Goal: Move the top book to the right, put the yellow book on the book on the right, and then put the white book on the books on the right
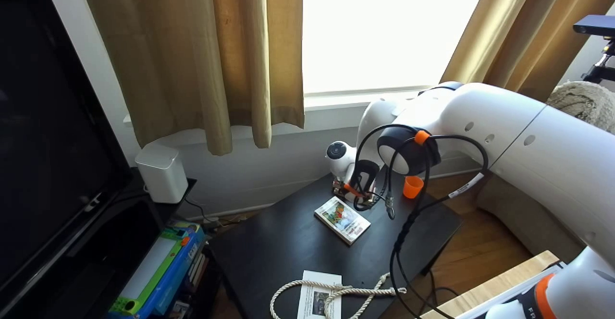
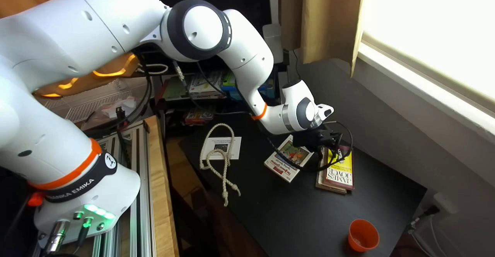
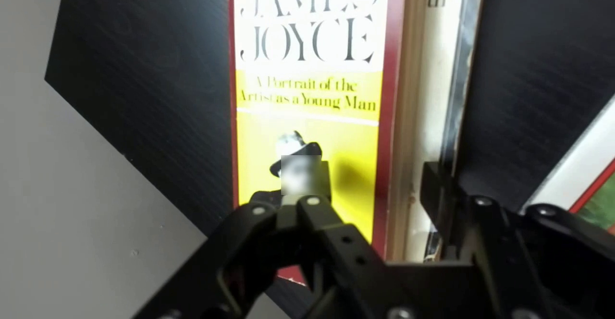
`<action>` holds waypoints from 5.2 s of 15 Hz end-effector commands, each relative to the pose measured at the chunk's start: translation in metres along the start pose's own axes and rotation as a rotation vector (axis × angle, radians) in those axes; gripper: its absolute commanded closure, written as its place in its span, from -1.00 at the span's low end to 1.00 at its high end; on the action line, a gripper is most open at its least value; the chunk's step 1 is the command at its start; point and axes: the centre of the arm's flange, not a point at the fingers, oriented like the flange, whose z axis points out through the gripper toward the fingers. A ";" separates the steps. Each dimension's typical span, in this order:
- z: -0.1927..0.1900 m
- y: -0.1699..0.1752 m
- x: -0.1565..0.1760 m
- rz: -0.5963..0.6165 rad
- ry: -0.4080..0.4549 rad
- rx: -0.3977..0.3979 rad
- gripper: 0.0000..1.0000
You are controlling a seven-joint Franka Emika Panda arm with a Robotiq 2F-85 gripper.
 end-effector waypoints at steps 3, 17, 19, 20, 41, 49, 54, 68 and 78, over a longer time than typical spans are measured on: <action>0.003 -0.004 0.007 -0.017 -0.012 0.083 -0.98; -0.066 -0.067 0.049 0.113 -0.221 0.355 -1.00; -0.060 -0.080 0.054 0.117 -0.183 0.372 -1.00; -0.053 -0.085 0.055 0.115 -0.160 0.400 -1.00; -0.030 -0.115 0.050 0.139 -0.096 0.435 1.00; -0.072 -0.093 0.051 0.180 -0.078 0.464 -0.09; -0.086 -0.074 0.059 0.253 -0.066 0.470 -0.84; -0.062 -0.053 0.032 0.283 -0.244 0.433 -1.00; -0.071 -0.048 0.028 0.211 -0.250 0.326 -1.00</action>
